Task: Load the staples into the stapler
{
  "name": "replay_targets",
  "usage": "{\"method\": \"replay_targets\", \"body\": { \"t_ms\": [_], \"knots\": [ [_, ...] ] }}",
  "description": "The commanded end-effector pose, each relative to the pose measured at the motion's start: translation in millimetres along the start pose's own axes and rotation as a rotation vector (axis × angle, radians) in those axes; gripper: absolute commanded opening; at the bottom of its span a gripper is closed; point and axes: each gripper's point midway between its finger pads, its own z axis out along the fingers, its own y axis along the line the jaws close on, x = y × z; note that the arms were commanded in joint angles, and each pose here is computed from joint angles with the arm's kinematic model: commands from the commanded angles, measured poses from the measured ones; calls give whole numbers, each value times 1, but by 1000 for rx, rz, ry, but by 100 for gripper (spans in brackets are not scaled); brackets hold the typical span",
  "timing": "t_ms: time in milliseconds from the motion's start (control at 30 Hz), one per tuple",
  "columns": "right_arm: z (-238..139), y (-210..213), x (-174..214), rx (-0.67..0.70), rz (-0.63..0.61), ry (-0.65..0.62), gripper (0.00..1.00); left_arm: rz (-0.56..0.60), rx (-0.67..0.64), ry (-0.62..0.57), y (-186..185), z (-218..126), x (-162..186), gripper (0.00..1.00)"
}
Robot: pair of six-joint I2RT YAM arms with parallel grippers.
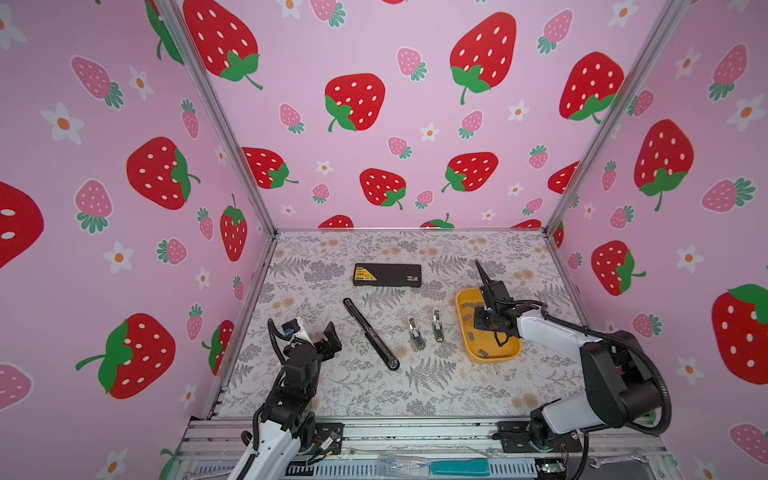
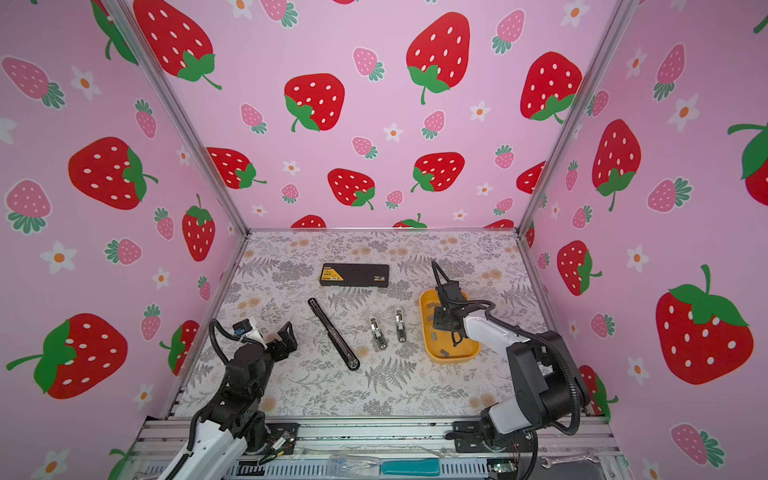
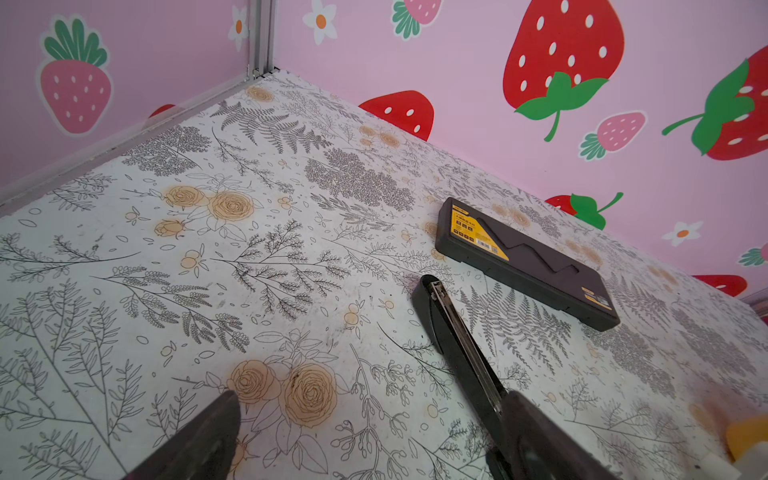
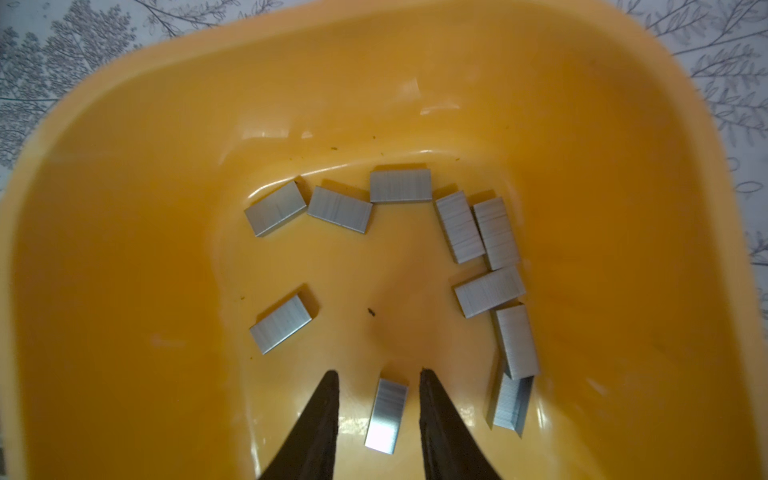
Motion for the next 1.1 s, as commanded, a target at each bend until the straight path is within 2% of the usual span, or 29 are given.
{"method": "replay_targets", "body": {
  "t_ms": [0, 300, 500, 700, 933, 1067],
  "knots": [
    [7, -8, 13, 24, 21, 37, 35, -21, -15, -22, 3, 0, -4, 99],
    [13, -9, 21, 24, 22, 59, 34, -16, -16, -9, 2, 1, -3, 99],
    [14, -8, 23, 19, 31, 66, 29, -11, -19, 1, 1, 3, -2, 99],
    [17, -10, 28, 28, 31, 80, 28, -6, -18, 10, 0, 5, -1, 99],
    [20, -10, 29, 30, 27, 89, 19, -7, -24, 12, 1, 5, -1, 99],
    [20, -10, 31, 32, 27, 96, 17, -7, -23, 12, 1, 5, -1, 99]
  ]
}}
